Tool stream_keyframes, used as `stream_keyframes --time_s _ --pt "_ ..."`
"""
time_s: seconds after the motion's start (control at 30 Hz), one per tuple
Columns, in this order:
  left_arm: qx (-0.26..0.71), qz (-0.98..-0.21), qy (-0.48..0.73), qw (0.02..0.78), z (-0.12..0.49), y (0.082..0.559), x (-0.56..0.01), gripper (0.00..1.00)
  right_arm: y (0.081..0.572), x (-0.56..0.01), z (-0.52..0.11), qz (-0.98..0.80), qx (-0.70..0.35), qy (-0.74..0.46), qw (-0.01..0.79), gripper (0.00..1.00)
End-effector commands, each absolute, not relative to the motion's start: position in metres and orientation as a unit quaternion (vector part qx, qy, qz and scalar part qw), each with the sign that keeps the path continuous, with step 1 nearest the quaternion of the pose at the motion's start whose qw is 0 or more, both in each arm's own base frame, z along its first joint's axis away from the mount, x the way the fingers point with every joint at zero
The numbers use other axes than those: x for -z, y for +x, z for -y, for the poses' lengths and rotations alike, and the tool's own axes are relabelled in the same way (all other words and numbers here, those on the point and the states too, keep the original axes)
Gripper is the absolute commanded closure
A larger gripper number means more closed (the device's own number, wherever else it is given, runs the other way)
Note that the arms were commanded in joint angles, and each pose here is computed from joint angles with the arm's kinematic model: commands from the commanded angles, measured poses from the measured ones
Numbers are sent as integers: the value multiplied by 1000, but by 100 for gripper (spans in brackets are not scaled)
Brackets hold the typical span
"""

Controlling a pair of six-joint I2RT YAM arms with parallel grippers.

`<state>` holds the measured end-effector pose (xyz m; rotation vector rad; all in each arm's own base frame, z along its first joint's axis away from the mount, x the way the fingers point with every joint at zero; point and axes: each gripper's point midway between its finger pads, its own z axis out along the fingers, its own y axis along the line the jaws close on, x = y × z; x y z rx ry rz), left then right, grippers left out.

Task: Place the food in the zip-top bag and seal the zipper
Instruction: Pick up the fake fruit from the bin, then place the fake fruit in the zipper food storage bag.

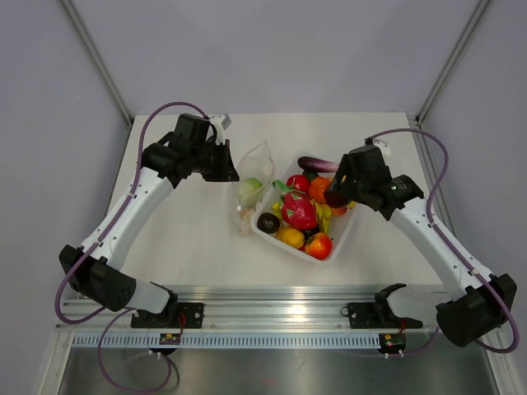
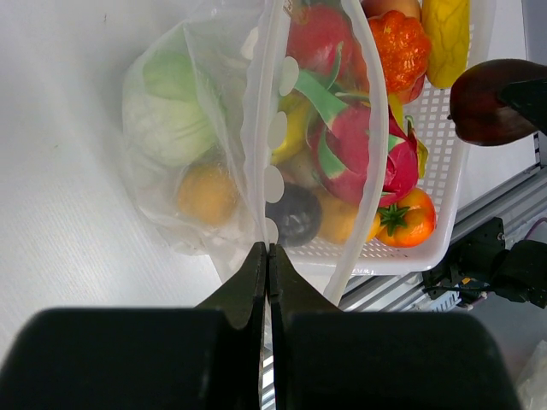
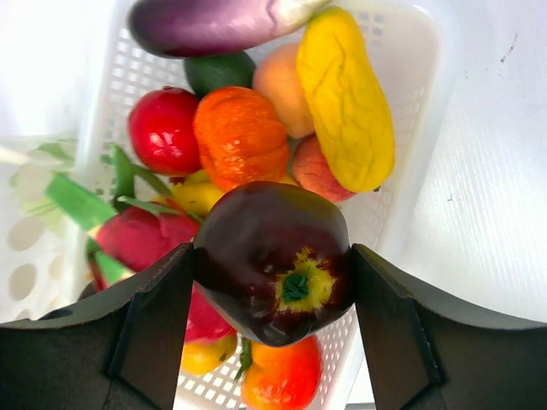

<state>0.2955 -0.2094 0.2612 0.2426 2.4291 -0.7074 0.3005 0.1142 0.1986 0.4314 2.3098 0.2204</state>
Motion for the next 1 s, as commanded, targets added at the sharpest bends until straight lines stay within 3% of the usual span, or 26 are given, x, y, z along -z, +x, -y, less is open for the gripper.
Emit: stream_keyframes --time_s 0.0,0.23,0.4,0.7,0.77,0.8,0.83,0.9,0.97 --pt "288 -894 104 327 218 302 -285 100 305 -243 -126 -892 -126 149 408 71" --pt "289 -894 103 328 218 301 -287 100 320 -311 -182 -870 -177 81 453 70" --pt "285 -896 99 327 215 299 -284 100 330 -350 -255 -854 -231 17 467 70" --pt "282 -895 103 330 213 297 -285 100 348 -316 -332 -869 -256 -32 422 67" --pt "281 -895 103 330 213 296 -285 100 352 -306 -339 -875 -253 -35 412 57" --pt "281 -895 103 329 212 295 -285 100 350 -304 -343 -876 -258 -43 406 32" --pt "281 -895 103 330 212 295 -285 100 351 -303 -344 -877 -257 -45 404 22" --pt "280 -895 103 331 212 295 -285 100 351 -307 -342 -875 -254 -44 409 10" --pt "281 -895 102 331 212 295 -286 100 349 -319 -334 -867 -256 -39 426 8"
